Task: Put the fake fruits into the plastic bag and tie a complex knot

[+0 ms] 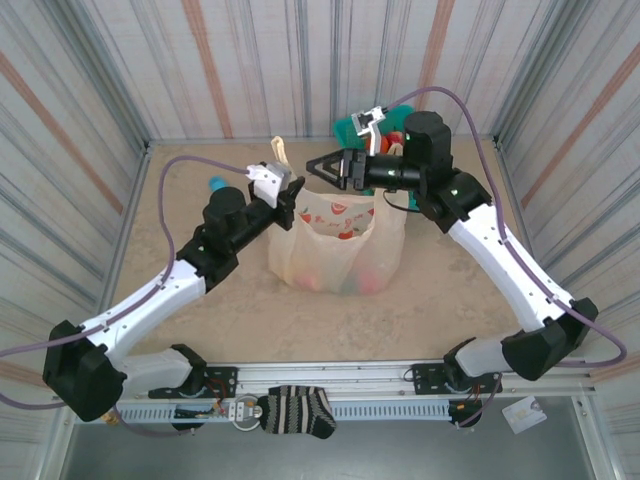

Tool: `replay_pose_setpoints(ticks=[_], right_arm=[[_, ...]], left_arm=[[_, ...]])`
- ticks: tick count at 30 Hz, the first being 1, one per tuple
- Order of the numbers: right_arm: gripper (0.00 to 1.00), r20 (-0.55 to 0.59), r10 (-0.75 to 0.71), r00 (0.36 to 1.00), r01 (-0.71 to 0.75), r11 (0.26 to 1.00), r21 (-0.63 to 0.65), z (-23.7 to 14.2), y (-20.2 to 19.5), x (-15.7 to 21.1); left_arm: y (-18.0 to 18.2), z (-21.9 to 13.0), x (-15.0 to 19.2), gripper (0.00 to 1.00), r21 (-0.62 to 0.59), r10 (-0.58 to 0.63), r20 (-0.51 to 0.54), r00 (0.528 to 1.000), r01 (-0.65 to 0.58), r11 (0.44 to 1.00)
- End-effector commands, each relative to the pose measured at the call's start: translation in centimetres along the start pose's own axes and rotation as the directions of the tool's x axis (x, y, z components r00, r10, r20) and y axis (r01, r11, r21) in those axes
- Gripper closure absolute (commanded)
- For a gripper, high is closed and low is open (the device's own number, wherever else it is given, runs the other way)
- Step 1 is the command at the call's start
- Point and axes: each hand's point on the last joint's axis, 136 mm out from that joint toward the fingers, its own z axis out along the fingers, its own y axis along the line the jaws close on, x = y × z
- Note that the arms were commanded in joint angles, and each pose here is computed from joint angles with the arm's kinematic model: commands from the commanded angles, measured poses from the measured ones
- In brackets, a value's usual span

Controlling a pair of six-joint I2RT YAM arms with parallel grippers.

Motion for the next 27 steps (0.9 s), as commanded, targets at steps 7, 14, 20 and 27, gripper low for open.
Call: replay_pose_setpoints(ticks=[7,14,20,27], right_arm=[[0.14,-0.016,-0.131,0.991,0.132,0.979,0.155,2.7,-1.2,-0.5],[0.16,-0.056,-0.099,0.994,0.105,0.988,0.111,5.0,-1.0,-0.2],[0.37,-0.098,-0.085,0.992,0.095,0.991,0.095,6.6,-1.0,0.5],[0.96,-0.099,-0.047,0.994,0.053,0.997,0.054,6.2,-1.2,-0.3]], left_arm=[[-0.5,-1.2,0.8,1.0,-0.046,0.062,-0.02,0.998,-0.063,0.997],[-2.0,-1.0,1.1,1.0,0.01,0.099,-0.032,0.995,-0.099,0.995],[-2.1,-1.0,1.4,1.0,0.015,0.115,-0.049,0.992,-0.114,0.993],[-3.2,-1.3,1.3,0.88,0.082,0.149,-0.053,0.987,-0.144,0.986]])
